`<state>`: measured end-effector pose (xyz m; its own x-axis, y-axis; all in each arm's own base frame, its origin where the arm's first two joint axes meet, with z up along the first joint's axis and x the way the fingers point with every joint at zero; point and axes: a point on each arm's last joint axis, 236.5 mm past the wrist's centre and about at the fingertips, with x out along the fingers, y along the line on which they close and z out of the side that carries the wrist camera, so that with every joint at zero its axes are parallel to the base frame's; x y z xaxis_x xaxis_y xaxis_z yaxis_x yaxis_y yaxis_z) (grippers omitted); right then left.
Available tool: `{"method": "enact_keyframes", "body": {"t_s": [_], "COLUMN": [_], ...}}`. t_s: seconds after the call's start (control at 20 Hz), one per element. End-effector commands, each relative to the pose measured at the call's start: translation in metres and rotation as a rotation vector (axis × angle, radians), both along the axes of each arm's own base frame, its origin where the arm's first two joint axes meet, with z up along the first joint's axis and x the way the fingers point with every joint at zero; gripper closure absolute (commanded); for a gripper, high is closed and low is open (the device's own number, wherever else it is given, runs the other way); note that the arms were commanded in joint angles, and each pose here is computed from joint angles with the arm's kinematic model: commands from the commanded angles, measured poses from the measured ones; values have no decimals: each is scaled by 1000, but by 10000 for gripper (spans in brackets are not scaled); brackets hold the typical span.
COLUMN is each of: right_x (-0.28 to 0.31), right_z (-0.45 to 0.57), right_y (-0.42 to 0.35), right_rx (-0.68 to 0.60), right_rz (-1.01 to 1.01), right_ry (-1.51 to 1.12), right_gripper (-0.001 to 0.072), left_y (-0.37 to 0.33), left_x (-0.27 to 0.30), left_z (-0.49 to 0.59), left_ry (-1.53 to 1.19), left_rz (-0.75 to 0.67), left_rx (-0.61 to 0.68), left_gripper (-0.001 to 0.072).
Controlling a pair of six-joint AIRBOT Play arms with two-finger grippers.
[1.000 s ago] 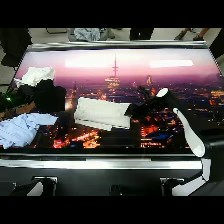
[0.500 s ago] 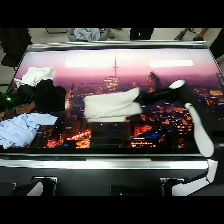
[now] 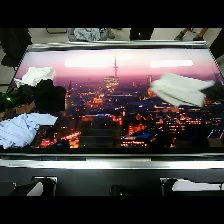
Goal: Fold the shirts.
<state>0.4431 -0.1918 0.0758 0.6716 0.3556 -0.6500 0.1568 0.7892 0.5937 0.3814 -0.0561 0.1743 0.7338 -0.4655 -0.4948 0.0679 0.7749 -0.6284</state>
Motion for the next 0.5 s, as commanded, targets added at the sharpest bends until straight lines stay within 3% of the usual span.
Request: {"method": "enact_keyframes", "body": {"t_s": [0.0, 0.2, 0.45], "right_x": [-85, -197, -264], "right_z": [-14, -79, -124], "right_y": [-81, -106, -83], "right_rx": [-19, -107, -87], "right_rz": [-148, -172, -134], "right_ry": [133, 585, 846], "right_gripper": [660, 659, 658], "left_y": [0, 0, 0], "left_x": [0, 0, 0], "left_z": [0, 0, 0], "left_ry": [0, 1, 1], "left_rz": [-1, -1, -1], "left_rx": [0, 0, 0], "left_gripper": [678, 679, 679]}}
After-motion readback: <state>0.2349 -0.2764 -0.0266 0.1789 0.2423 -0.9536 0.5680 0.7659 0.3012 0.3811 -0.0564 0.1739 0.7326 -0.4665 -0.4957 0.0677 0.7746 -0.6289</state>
